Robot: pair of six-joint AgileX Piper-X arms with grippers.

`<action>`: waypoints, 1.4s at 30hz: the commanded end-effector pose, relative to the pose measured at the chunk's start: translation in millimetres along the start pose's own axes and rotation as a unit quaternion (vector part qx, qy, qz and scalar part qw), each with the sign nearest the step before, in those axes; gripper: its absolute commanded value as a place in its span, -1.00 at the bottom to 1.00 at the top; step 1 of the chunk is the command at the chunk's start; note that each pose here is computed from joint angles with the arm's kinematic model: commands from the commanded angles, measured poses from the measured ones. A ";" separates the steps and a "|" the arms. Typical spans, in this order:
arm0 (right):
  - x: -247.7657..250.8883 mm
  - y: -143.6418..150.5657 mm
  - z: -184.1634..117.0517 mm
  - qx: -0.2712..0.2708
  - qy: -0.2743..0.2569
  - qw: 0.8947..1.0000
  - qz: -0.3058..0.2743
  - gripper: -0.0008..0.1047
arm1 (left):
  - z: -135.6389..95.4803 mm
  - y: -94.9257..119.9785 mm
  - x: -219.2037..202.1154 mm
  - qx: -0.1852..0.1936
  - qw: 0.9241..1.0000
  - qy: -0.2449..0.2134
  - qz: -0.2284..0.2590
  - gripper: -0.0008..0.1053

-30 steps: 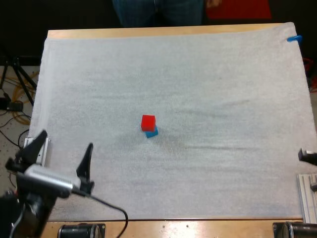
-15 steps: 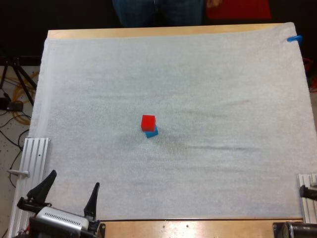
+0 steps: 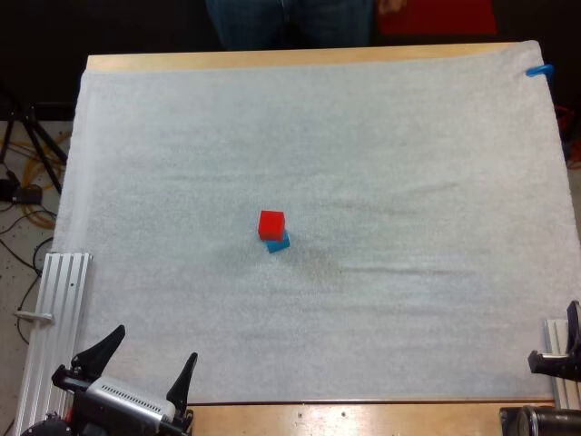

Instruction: Stack red cube on blue cube

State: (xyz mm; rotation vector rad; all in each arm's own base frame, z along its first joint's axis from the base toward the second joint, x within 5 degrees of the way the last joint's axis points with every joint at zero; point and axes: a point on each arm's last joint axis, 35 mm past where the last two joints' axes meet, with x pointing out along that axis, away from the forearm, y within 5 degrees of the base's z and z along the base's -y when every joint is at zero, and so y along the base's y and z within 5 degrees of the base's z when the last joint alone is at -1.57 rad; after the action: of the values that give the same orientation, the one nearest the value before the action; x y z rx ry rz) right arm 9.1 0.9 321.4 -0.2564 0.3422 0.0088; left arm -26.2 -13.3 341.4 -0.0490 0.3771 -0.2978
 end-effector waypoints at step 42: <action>32.7 5.0 -21.3 0.000 0.026 1.000 0.015 -0.61 | -27.4 30.9 69.5 -0.061 0.994 0.003 0.091 0.65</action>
State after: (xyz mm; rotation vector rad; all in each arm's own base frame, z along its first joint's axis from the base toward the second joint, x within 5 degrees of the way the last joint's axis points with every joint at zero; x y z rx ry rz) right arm 32.7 -0.9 287.9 -0.2501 0.3935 0.0246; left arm 32.1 -4.6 286.1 -0.1188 0.4022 -0.1102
